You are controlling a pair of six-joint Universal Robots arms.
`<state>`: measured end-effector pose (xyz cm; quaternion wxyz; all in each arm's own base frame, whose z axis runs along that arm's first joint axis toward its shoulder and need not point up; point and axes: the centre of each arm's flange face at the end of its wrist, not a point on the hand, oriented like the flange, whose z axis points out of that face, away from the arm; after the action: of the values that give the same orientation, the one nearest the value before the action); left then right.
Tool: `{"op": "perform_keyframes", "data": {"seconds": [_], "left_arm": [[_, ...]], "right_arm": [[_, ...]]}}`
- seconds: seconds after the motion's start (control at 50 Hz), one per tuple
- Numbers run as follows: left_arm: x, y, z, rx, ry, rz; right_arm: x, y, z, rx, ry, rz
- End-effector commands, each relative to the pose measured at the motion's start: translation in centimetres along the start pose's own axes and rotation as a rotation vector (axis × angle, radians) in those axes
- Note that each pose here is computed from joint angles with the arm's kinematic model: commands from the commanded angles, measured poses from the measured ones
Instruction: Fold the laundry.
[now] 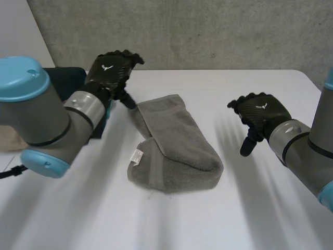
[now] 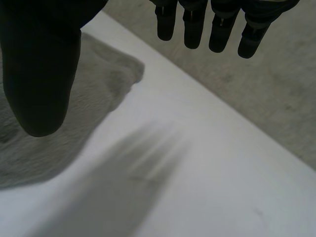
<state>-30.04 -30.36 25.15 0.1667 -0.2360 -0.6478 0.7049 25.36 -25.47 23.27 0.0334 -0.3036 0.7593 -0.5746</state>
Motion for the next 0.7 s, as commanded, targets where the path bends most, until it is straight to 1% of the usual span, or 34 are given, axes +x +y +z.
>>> {"op": "perform_keyframes", "data": {"seconds": [0.02, 0.08, 0.16, 0.26, 0.3, 0.34, 0.38, 0.44, 0.48, 0.58, 0.66, 0.7], "left_arm": [[-1.3, 3.9, 0.9, -0.072, 0.111, 0.148], [-0.9, 5.8, 1.4, -0.093, 0.183, 0.169], [0.1, 7.3, 1.9, -0.099, 0.270, 0.168], [1.3, 9.7, 2.0, -0.139, 0.340, 0.148], [2.4, 10.4, 1.8, -0.148, 0.368, 0.155], [3.1, 10.7, 1.6, -0.149, 0.387, 0.173], [4.1, 11.2, 1.3, -0.152, 0.413, 0.217], [5.1, 11.3, 1.0, -0.144, 0.438, 0.278], [5.7, 11.3, 0.7, -0.144, 0.454, 0.291], [7.7, 10.9, -0.4, -0.171, 0.502, 0.287], [9.4, 10.4, -1.7, -0.218, 0.531, 0.278], [10.0, 8.5, -2.5, -0.225, 0.517, 0.273]], "right_arm": [[-2.8, 0.7, -1.4, -0.070, -0.096, 0.036], [-4.3, 1.1, -1.5, -0.072, -0.126, 0.104], [-5.5, 2.6, -0.2, -0.068, -0.135, 0.184], [-6.7, 3.7, 0.9, -0.040, -0.146, 0.194], [-7.2, 4.6, 1.5, -0.053, -0.151, 0.192], [-7.5, 5.4, 1.9, -0.070, -0.155, 0.190], [-7.9, 6.1, 2.4, -0.088, -0.159, 0.187], [-7.9, 6.5, 2.8, -0.094, -0.149, 0.186], [-7.8, 6.6, 3.0, -0.093, -0.140, 0.183], [-7.4, 6.2, 3.1, -0.080, -0.116, 0.151], [-6.3, 5.3, 3.0, -0.056, -0.059, 0.102], [-5.6, 3.7, 2.3, -0.007, -0.030, 0.052]]}}
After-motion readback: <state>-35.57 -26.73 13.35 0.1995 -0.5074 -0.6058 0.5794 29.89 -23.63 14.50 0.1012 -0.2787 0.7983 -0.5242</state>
